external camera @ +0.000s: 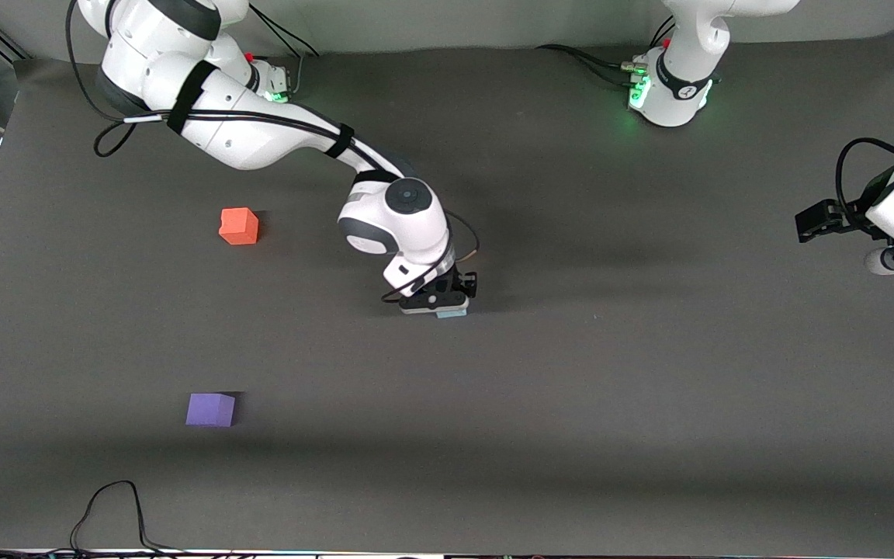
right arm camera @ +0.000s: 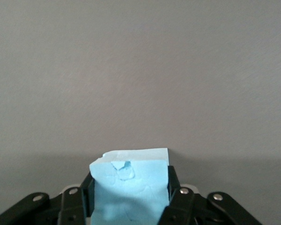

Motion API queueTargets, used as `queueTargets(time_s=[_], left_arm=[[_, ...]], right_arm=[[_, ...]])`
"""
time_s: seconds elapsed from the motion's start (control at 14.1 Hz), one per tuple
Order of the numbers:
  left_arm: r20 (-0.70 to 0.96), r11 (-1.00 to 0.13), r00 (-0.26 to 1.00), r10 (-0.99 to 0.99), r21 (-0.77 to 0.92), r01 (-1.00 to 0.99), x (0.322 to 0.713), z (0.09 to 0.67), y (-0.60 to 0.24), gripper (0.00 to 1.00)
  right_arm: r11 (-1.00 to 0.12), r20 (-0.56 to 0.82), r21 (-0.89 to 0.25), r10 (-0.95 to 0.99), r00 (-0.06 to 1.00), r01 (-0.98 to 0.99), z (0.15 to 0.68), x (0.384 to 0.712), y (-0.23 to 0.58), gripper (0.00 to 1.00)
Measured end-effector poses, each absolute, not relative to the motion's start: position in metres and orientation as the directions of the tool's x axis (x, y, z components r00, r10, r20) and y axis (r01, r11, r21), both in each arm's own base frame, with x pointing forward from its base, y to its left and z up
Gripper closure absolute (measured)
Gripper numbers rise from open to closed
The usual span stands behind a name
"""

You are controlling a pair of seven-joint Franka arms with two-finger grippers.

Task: Place blue block between orange and purple blocks
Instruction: 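Carry the blue cube with the right gripper between orange and purple cubes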

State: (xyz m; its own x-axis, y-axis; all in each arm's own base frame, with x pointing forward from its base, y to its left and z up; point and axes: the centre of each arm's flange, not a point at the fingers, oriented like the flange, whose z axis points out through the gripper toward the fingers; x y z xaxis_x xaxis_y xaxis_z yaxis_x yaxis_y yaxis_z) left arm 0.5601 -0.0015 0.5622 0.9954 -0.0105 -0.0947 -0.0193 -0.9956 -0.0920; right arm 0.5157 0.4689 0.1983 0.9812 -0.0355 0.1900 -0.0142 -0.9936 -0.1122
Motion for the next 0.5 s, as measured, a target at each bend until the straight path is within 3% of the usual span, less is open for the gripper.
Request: queueTargets(time_s=[0.28, 0.5], left_arm=[[-0.099, -0.996, 0.995, -0.011, -0.092, -0.02, 0.56, 0.562, -0.001, 0.0], [-0.103, -0.996, 0.995, -0.01, -0.092, -0.02, 0.559, 0.562, -0.001, 0.0]], right_arm=[[-0.995, 0.102, -0.083, -0.058, 0.993, -0.049, 0.27, 0.542, 0.44, 0.44], [-0.995, 0.026, -0.086, -0.046, 0.999, -0.044, 0.348, 0.577, 0.364, 0.44]])
